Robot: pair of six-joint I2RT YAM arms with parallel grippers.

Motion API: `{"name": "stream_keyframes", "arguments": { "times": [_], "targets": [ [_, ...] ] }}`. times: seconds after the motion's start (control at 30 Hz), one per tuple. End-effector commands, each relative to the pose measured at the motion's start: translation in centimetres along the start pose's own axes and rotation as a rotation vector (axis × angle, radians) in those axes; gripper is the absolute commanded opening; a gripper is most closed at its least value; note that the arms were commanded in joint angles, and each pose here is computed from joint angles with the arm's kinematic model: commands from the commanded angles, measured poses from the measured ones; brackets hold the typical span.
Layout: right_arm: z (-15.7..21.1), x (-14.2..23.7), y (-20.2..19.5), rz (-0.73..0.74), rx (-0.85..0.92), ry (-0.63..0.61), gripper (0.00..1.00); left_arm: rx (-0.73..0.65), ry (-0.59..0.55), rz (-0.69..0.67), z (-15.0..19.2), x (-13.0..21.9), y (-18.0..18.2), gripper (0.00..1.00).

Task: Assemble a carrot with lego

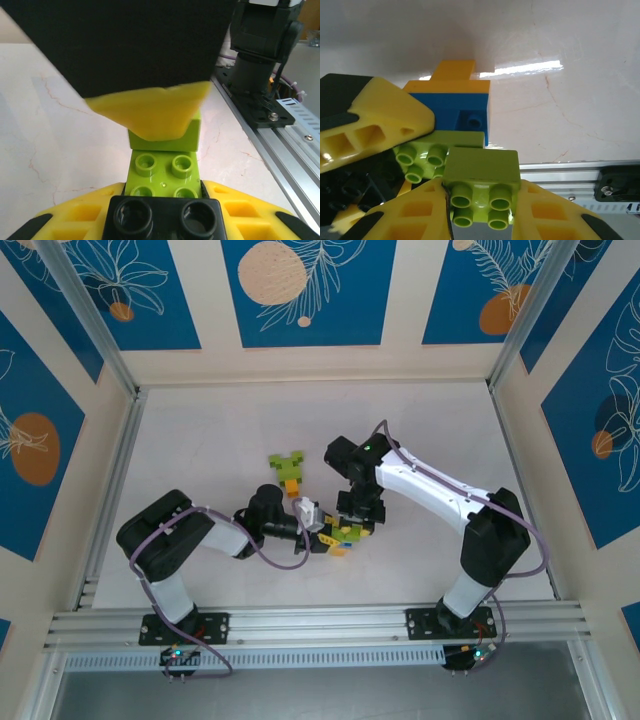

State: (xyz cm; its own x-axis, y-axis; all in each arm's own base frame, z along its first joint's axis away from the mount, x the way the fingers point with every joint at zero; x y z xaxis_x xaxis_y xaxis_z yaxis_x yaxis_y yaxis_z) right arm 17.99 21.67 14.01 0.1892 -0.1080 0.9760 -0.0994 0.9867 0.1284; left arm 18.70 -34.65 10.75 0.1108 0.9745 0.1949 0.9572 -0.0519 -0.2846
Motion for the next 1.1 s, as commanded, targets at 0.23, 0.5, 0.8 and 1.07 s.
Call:
{"name": "stream_keyframes", "arguments": {
  "times": [0.23, 0.5, 0.8, 1.07],
  "targets": [
    [2.2, -3.0, -1.8, 0.151, -0.017, 0.125, 0.26, 0.138, 0.112, -0.009, 4.0, -0.2, 0.1, 0.27],
    [0.8, -1.7, -0.1, 0.070, 0.021, 0.065, 0.43, 0.139, 0.114, -0.010, 4.1, -0.1, 0.1, 0.26],
    [-2.0, 5.1, 1.4, -0.006, 0.111, -0.148, 0.63, 0.145, 0.119, -0.001, 4.2, -0.1, -0.1, 0.27],
    [-1.2, 10.3, -1.5, -0.061, 0.078, -0.304, 0.63, 0.293, 0.125, 0.033, 3.0, -1.1, 0.4, 0.24]
  ]
}}
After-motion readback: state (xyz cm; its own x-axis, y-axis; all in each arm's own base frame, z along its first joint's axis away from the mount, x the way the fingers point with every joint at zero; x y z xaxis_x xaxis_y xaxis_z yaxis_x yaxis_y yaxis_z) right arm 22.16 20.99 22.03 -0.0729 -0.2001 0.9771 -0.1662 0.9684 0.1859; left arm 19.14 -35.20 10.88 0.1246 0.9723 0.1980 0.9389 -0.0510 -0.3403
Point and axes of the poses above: each hand's point on the last joint's axis, 136 mm out from that joint toward the fingers, its own x axis back along the fingers, its own y axis along the line the jaws close on, z = x × y, the point moved 1 cm from there along x, back along the fingers, and after that the axes turned 15 degrees about x, right-handed, at the moved point
